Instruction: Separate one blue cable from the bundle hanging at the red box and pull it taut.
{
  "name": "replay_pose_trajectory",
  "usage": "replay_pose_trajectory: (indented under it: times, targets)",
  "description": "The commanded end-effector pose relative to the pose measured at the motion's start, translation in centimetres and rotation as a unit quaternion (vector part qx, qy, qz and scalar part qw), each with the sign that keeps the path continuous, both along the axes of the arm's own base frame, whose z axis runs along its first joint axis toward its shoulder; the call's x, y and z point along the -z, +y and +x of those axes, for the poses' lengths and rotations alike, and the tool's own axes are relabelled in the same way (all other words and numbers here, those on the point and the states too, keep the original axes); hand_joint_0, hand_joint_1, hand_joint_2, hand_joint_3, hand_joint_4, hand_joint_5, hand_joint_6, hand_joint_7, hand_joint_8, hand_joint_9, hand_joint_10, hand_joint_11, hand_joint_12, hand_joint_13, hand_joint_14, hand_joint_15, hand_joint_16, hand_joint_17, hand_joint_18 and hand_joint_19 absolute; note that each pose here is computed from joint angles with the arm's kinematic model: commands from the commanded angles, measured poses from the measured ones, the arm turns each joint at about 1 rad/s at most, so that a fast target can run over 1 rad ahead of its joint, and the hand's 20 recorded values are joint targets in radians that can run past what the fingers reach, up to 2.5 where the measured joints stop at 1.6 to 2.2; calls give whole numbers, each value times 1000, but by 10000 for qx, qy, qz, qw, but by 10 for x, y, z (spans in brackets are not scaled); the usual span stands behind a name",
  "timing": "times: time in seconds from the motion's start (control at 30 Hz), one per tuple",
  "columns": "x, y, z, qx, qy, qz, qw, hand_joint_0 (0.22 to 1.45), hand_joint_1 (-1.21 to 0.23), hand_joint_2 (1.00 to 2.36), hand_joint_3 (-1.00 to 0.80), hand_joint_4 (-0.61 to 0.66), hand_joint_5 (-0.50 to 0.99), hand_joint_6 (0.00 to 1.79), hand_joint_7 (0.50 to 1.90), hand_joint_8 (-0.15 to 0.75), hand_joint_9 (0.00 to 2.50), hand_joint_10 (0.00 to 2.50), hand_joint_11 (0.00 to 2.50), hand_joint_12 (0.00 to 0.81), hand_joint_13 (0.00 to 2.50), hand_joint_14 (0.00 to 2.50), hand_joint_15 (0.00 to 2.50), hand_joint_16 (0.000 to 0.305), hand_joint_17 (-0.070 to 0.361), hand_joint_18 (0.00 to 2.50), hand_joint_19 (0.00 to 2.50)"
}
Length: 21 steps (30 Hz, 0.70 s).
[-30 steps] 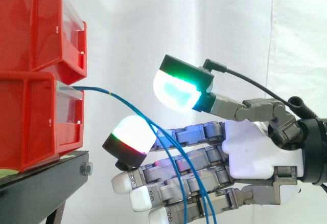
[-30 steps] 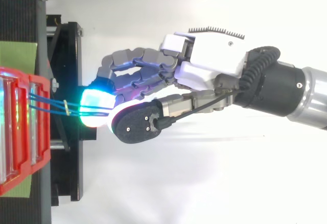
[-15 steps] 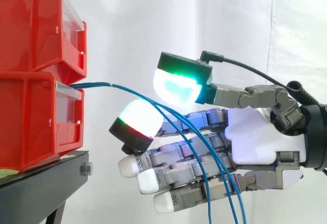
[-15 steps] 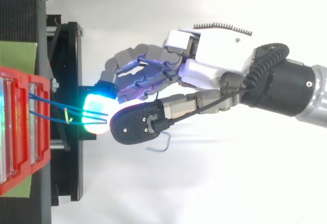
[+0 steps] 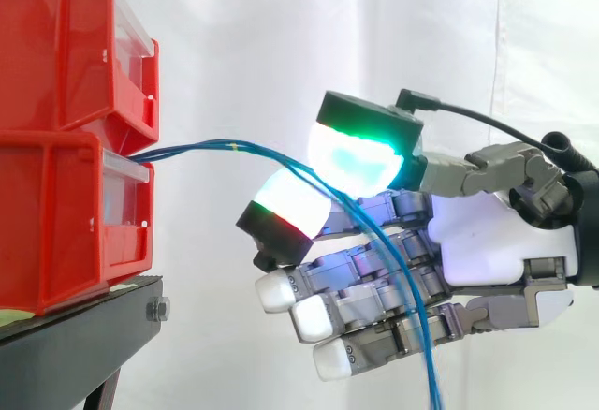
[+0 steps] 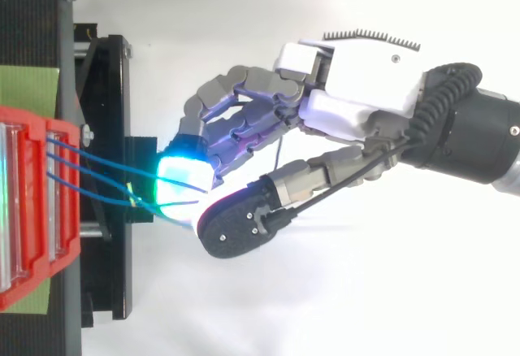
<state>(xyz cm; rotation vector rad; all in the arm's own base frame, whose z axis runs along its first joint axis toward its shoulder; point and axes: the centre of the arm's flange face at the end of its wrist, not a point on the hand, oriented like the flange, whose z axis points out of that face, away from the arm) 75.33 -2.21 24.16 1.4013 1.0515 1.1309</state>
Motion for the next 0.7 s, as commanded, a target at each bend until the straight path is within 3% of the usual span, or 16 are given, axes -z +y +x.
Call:
replay_pose_trajectory:
  times: [0.0, 0.17, 0.33, 0.57, 0.63, 0.67]
  targets:
    - [0, 0, 0, 1, 13, -4, 10000, 629, -810, 1000, -500, 156, -163, 949, 922, 323, 845, 11, 567, 328, 896, 17, 526, 32, 71, 642, 414]
    - [0, 0, 0, 1, 14, -12, 10000, 554, -729, 1000, -500, 159, -146, 932, 947, 341, 900, 11, 565, 337, 934, 19, 536, 34, 75, 671, 439]
    - [-1, 0, 0, 1, -2, -1, 10000, 593, -630, 1000, -500, 145, -144, 921, 974, 337, 918, 11, 571, 336, 944, 17, 549, 33, 75, 677, 455]
    - [-1, 0, 0, 1, -2, -1, 10000, 693, -805, 1013, -356, 28, -160, 949, 998, 326, 881, 11, 579, 337, 944, 19, 559, 34, 76, 702, 475]
    - [-1, -1, 0, 9, -2, -1, 10000, 706, -829, 1010, -389, 22, -167, 954, 955, 319, 868, 12, 581, 338, 940, 18, 573, 34, 78, 711, 482]
    - [-1, 0, 0, 1, 6, -3, 10000, 689, -854, 1001, -493, 57, -167, 951, 919, 317, 862, 14, 581, 339, 939, 18, 573, 34, 77, 711, 480]
